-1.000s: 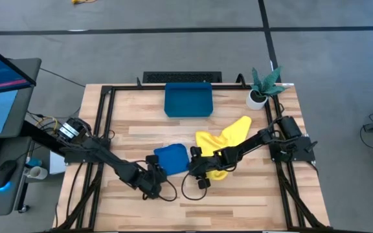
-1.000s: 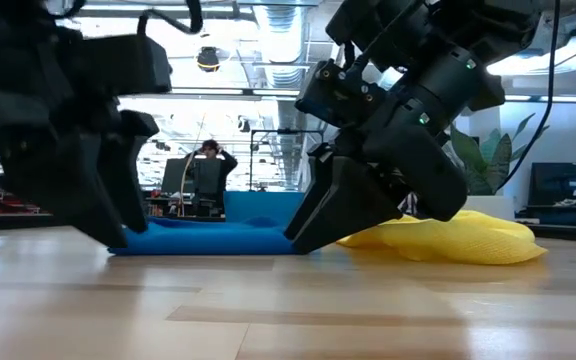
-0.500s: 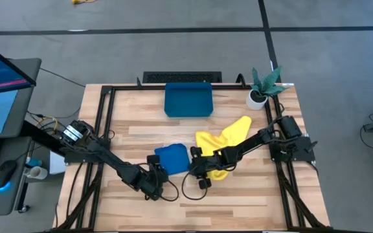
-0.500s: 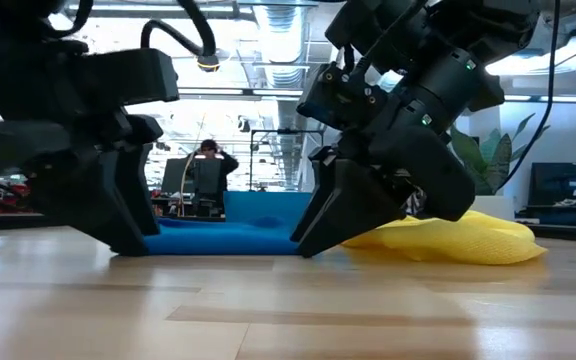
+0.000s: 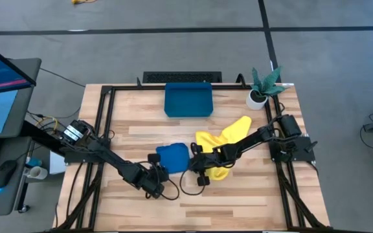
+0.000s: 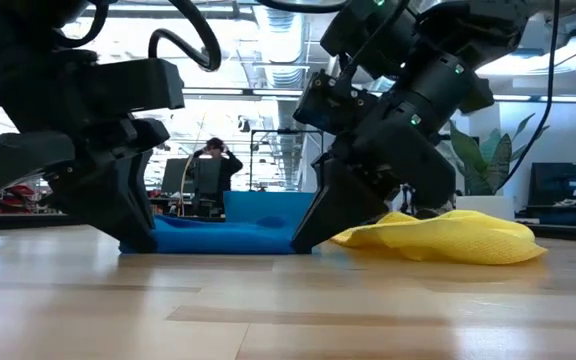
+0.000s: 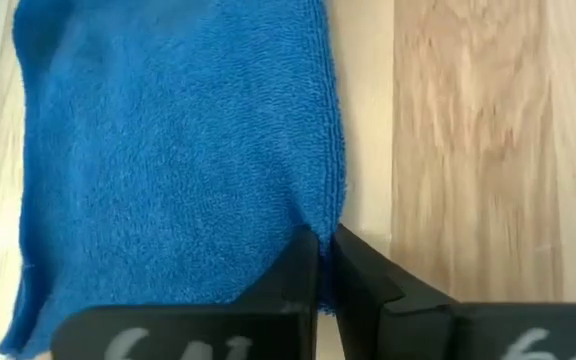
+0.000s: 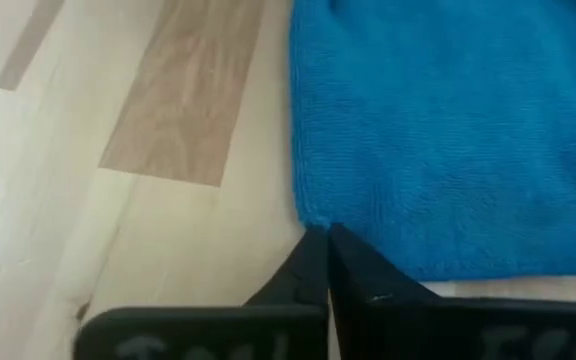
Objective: Roll microfiber towels into tight, uniform cylinder then place into a basket
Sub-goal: Roll the blue towel
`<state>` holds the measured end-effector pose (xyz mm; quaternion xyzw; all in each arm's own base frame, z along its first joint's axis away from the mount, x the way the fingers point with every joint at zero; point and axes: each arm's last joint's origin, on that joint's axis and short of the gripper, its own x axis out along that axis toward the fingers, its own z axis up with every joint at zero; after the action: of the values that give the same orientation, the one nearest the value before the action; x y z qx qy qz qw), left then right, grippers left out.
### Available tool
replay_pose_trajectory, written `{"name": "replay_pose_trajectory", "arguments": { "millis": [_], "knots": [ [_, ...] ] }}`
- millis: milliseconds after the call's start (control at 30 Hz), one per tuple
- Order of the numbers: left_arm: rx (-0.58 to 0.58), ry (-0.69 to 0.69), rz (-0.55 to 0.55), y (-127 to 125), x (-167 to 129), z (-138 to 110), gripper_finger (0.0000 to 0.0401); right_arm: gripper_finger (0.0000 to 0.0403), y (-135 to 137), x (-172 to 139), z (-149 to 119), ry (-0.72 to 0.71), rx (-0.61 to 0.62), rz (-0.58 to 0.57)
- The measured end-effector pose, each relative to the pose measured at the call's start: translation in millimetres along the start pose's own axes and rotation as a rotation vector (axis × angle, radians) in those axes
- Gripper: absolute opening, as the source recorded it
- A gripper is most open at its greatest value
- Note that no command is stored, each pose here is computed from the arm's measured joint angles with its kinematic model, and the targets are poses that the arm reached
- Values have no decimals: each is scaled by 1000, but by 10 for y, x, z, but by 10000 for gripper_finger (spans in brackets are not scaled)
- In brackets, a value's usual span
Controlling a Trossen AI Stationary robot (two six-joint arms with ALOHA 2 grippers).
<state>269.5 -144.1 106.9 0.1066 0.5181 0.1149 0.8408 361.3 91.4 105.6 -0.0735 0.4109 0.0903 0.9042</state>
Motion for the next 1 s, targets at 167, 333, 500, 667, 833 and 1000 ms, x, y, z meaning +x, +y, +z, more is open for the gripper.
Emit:
{"name": "replay_pose_trajectory", "arguments": {
  "millis": [167,333,500,667,833,1000],
  "knots": [
    [-66,16,-36,-3,-14,1,14,14,82,-8,-2,6,49,80],
    [-195,37,-169,5,-140,46,14,5,214,-33,8,15,109,200],
    [-354,85,-404,-5,-316,124,10,11,344,-75,162,4,181,387],
    [-423,121,-599,-74,-373,192,13,4,395,-110,313,-14,227,457],
    [-499,179,-584,-6,-325,193,14,8,283,-88,321,0,358,401],
    [-552,212,-546,68,-282,193,14,11,131,-49,282,25,446,313]
  ]
}}
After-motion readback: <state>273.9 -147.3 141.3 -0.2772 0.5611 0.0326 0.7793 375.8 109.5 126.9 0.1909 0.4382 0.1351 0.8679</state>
